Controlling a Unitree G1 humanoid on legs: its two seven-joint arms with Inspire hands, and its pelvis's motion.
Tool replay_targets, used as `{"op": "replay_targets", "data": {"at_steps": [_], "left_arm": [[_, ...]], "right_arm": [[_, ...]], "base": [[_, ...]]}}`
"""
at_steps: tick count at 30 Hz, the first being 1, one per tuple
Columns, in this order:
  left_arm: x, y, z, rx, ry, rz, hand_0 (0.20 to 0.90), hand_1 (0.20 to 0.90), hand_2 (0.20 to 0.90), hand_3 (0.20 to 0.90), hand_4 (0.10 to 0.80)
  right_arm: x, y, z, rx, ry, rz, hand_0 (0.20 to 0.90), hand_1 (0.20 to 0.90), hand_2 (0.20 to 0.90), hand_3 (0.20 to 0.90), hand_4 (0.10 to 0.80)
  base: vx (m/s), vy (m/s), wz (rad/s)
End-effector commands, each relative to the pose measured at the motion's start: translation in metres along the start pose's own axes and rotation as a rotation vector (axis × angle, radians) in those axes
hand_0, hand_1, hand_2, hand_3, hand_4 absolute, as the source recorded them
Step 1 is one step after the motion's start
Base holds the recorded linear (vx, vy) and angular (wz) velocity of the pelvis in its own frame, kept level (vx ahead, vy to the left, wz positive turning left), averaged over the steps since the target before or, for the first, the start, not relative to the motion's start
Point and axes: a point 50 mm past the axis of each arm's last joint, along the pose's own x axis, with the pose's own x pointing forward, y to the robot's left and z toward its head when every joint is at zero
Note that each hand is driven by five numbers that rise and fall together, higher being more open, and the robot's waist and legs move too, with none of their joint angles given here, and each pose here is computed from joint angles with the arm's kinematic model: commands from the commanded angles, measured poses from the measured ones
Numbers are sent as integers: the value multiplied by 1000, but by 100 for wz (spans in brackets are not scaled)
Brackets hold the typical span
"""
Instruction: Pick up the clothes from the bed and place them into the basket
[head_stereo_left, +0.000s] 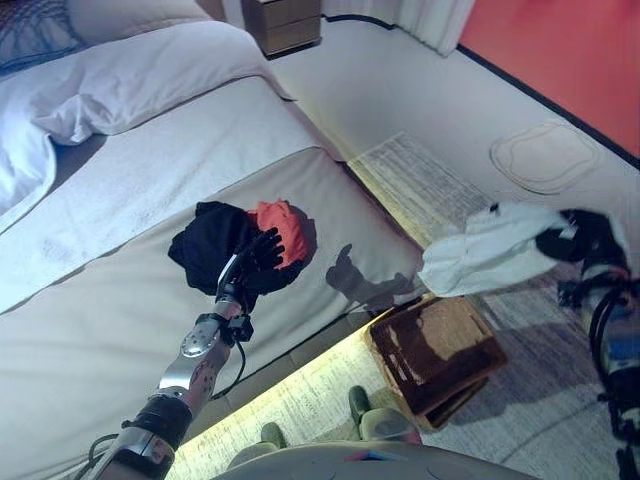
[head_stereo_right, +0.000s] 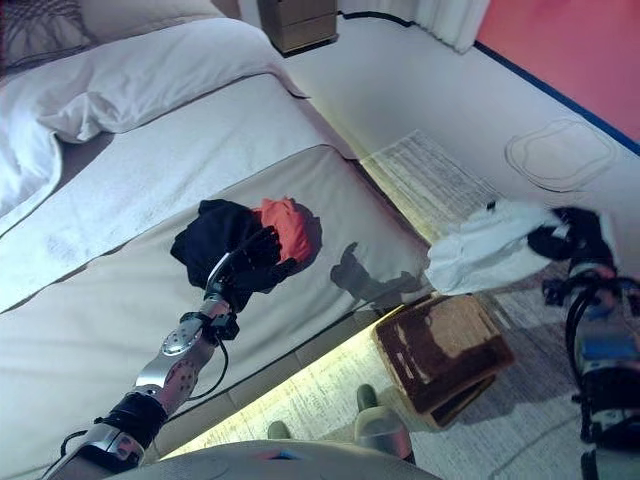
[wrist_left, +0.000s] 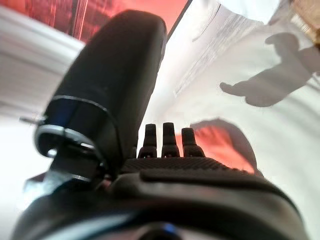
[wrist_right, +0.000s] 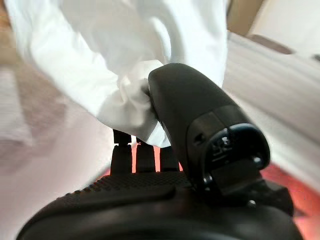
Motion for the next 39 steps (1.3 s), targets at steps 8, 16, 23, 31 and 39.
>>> {"op": "replay_targets", "data": {"at_steps": [8, 16, 23, 31, 39], "left_arm": [[15, -19, 32, 30, -175, -80, 900, 900, 900, 900, 800], [17, -21, 38, 40, -183, -111, 900, 900, 900, 900, 800], [14, -22, 33, 46, -165, -146, 900, 900, 900, 900, 800], [13, -20, 35, 51, -174, -157, 900, 900, 900, 900, 800], [13, -19, 37, 47, -185, -156, 900, 900, 900, 900, 800]], "right_arm": [[4, 2, 23, 38, -165, 11, 300, 300, 300, 200, 100], [11, 27, 9, 30, -70, 76, 300, 300, 300, 200, 100], [12, 36, -9, 31, 18, 80, 300, 300, 300, 200, 100], [7, 42, -33, -18, 94, 85, 900, 900, 900, 900, 800], [3, 48, -35, -28, 95, 100, 900, 900, 900, 900, 800]], "base": [[-23, -52, -8], [-29, -63, 6], [-3, -34, 5], [9, -20, 8], [2, -2, 1]]}}
